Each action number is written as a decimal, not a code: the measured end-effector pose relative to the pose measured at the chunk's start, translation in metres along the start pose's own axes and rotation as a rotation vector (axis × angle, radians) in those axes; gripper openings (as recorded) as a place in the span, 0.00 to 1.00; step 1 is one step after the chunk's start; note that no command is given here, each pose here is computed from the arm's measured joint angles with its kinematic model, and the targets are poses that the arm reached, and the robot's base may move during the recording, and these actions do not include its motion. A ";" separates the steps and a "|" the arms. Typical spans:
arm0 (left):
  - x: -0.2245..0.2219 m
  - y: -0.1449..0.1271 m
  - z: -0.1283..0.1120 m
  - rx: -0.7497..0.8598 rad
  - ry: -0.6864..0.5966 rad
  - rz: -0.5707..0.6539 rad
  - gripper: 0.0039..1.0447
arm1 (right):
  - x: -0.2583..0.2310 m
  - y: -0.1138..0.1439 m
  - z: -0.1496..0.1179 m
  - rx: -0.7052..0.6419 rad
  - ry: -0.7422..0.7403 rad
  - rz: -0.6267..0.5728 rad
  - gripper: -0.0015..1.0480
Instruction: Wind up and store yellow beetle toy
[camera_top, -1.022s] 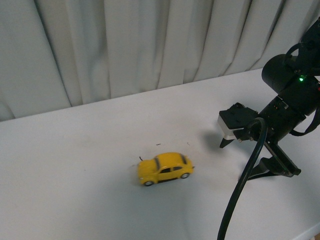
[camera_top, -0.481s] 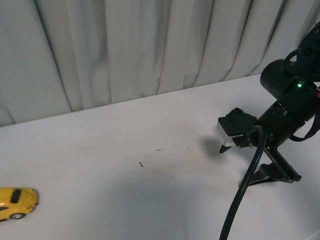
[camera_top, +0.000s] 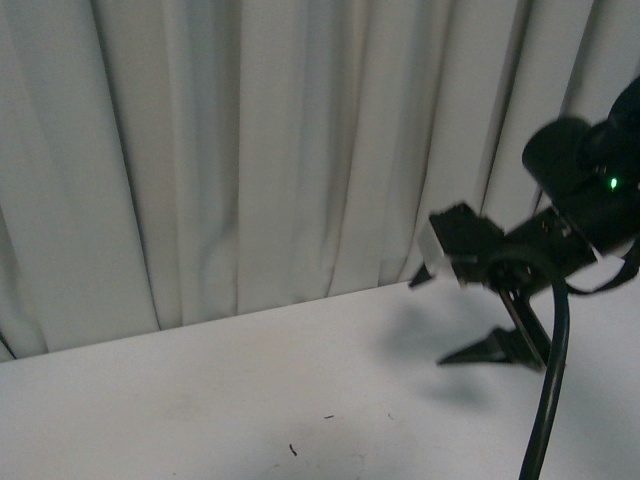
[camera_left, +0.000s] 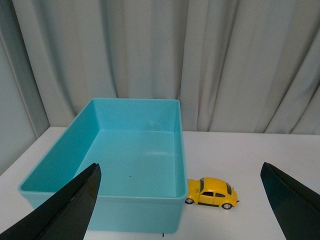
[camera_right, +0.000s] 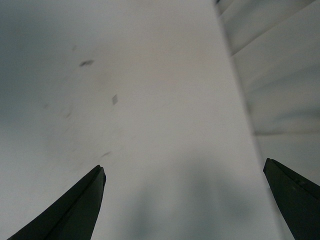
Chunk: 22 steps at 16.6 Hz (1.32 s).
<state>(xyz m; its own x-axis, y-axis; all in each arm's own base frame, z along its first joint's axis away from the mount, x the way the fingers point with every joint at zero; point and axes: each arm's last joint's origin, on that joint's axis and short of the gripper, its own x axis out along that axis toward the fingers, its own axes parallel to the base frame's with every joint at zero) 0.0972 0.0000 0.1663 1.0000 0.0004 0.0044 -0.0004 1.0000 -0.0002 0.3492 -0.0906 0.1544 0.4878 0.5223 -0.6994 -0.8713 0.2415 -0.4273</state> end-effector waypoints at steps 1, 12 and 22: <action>0.000 0.000 0.000 0.000 0.000 0.000 0.94 | -0.017 -0.013 0.019 -0.042 -0.064 -0.108 0.93; 0.000 0.000 0.000 0.000 0.000 0.000 0.94 | -0.127 0.084 0.168 0.713 -0.471 -0.864 0.64; 0.000 0.000 0.000 0.000 0.000 0.000 0.94 | -0.099 0.193 0.117 0.878 -0.459 -1.005 0.02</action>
<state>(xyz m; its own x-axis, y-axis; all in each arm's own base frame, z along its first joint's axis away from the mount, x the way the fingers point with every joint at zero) 0.0972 0.0000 0.1663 1.0000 0.0008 0.0044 -0.0008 1.0000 0.0002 0.1265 0.0000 0.2088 1.0000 -0.0004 0.0044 0.0004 0.9999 -0.0151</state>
